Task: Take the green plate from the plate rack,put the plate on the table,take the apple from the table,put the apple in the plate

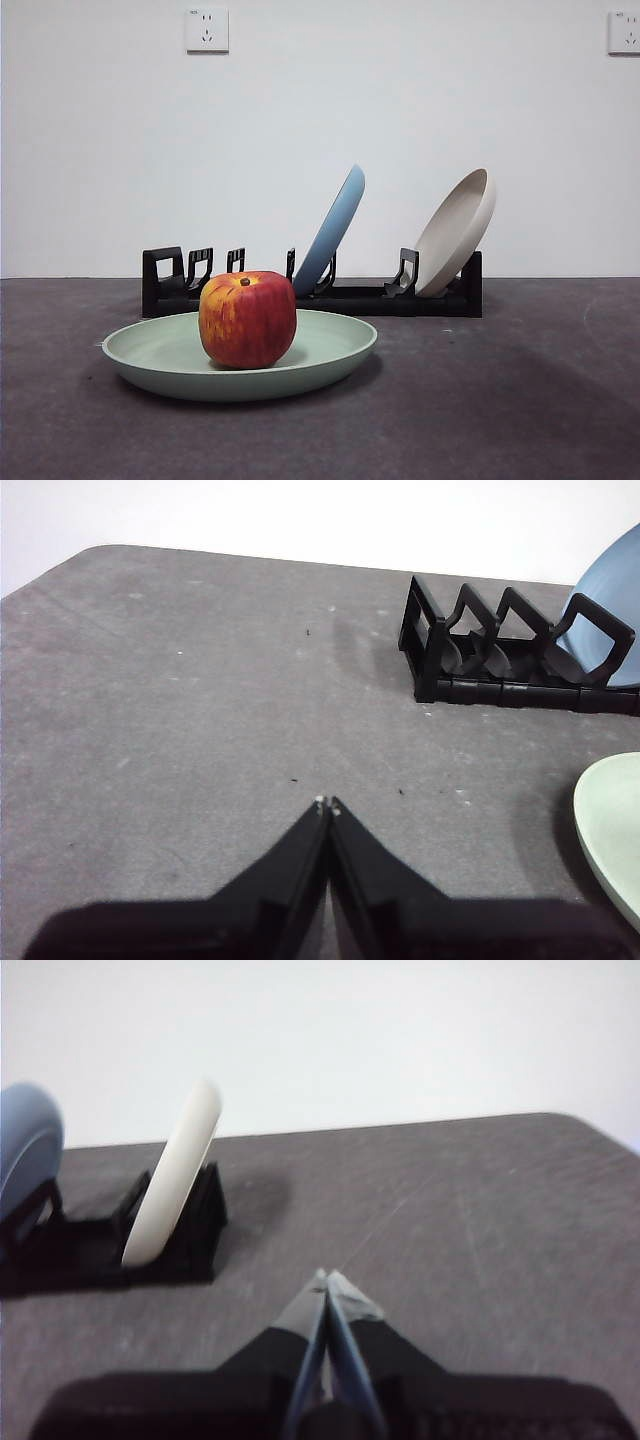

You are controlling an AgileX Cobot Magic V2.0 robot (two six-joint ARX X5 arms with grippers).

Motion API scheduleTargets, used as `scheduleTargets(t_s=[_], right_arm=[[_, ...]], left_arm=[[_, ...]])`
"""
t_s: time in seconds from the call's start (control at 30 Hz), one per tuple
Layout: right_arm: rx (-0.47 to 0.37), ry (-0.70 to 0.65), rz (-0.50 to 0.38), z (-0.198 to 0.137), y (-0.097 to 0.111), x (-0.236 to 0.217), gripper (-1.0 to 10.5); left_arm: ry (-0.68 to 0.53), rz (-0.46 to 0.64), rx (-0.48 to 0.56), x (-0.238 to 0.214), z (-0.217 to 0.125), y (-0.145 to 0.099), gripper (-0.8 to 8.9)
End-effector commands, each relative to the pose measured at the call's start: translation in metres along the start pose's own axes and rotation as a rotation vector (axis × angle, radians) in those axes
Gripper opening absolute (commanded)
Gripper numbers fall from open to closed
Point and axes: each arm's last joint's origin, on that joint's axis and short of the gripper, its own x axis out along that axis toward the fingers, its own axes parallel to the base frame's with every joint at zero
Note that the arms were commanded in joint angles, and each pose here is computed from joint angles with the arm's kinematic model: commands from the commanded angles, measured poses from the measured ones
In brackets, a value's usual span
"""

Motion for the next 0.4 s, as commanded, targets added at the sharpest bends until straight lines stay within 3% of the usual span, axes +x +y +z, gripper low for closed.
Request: scheduleTargets(t_s=[0.03,0.4], right_arm=[[0.008,0.005,0.017,-0.021,0.000,0.000,0.0],[0.063,0.091,0.028,-0.053,-0.001,-0.002,0.0]], left_arm=[[0.005,0.006,0.010,0.001,-0.004,0.001,-0.03],[0.005,0.007,0.010,0.001,-0.004,0.001,-0.03]])
